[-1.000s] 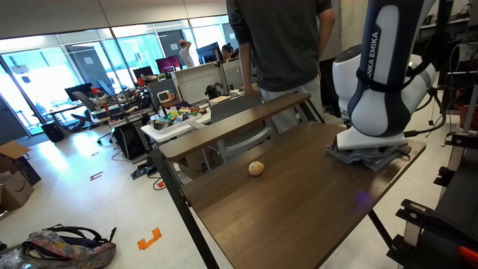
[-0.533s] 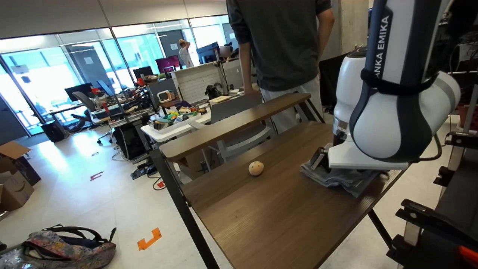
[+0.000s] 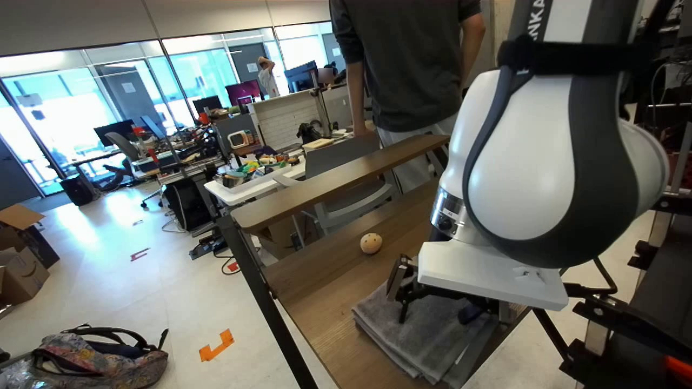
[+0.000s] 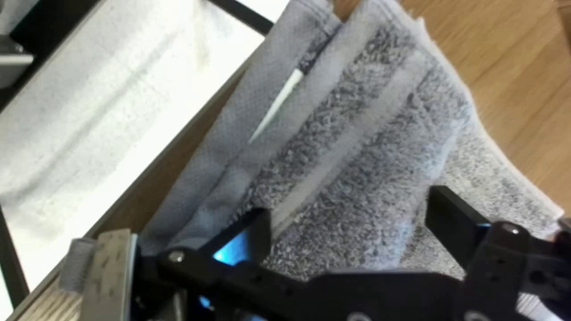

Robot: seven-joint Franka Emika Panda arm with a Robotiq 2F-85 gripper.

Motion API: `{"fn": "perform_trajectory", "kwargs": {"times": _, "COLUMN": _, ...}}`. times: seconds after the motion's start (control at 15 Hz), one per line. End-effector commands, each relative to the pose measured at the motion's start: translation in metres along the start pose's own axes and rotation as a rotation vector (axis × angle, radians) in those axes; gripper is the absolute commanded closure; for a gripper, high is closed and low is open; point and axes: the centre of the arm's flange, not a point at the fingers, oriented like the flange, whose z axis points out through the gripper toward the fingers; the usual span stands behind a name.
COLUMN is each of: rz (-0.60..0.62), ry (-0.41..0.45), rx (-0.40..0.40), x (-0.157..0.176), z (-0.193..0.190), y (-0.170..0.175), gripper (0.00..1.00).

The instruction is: Move the cookie backwards, wipe the tabletop with the grey towel

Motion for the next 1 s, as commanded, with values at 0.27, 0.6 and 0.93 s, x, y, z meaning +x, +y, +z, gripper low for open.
{"fn": "perform_trajectory", "kwargs": {"times": 0.27, "rz": 0.145, "ry": 0.015, "rx": 0.019, "x": 0.052, "z": 0.037, "y": 0.011, "gripper": 0.00}}
{"fn": "perform_trajectory", "kwargs": {"times": 0.6, "rz": 0.322, "ry": 0.153, "rx": -0.104, "x": 0.145, "z": 0.031, "y": 0.065, "gripper": 0.00}}
{"fn": "perform_trajectory", "kwargs": {"times": 0.93, "rz": 0.450, "ry": 0.293, "rx": -0.204, "x": 0.220, "z": 0.007, "y": 0.108, "gripper": 0.00}}
